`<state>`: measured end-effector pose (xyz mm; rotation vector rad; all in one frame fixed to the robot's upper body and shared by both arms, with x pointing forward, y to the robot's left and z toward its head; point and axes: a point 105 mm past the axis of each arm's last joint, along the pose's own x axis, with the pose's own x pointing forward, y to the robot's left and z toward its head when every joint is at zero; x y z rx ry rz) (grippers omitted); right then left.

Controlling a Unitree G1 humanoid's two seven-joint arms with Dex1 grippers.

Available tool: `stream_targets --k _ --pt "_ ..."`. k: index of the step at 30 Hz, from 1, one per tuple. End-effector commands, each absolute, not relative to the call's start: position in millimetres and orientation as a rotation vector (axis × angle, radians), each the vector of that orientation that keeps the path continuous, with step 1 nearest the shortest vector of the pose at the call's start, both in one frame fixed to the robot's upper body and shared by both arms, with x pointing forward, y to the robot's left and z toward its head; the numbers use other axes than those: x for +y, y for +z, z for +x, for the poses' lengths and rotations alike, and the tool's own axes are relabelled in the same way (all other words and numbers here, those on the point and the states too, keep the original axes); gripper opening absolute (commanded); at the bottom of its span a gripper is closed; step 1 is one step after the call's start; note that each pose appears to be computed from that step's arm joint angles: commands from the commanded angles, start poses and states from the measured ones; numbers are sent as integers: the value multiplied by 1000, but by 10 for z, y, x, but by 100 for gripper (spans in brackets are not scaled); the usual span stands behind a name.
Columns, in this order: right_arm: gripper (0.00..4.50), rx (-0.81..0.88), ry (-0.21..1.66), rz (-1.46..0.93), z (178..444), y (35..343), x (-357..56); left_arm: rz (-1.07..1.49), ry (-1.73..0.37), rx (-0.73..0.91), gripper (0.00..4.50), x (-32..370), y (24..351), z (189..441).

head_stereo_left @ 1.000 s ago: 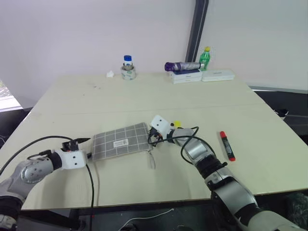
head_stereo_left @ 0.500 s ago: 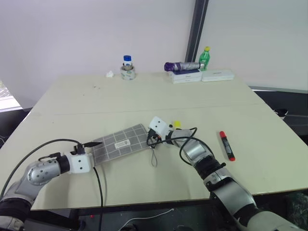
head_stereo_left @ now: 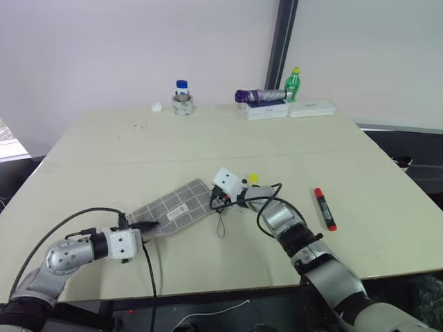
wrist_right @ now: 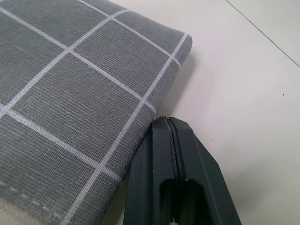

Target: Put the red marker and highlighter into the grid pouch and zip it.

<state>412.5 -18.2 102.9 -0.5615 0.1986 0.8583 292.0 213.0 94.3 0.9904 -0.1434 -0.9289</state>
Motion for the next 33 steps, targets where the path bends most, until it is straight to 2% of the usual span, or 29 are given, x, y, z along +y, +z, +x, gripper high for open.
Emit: stream_targets --k 1,3,10,14,15,17,21,27,33 --pt "0 201 854 -569 4138 1033 -170 965 -924 -176 14 2079 1016 2904" --pt "0 182 832 -564 4168 1089 -198 927 -895 -189 14 2061 1071 2919" --pt "0 -59 669 -540 4354 1890 -568 560 -670 -194 14 2066 1532 3112" --pt "0 -123 686 -504 4235 2211 -781 388 -605 -215 14 1944 1702 3134" --pt "25 -121 710 -477 4177 2247 -809 361 -597 -214 4 1907 1711 3133" --pt "82 -105 761 -429 4052 2278 -860 326 -592 -213 0 1814 1708 3124" --pt "266 -54 799 -343 3899 2215 -924 272 -593 -219 0 1634 1697 3105" --pt "266 -12 789 -320 3874 2082 -942 237 -624 -219 0 1449 1667 3065" --pt "266 -13 793 -266 3902 2112 -899 247 -645 -217 0 1406 1637 3042"
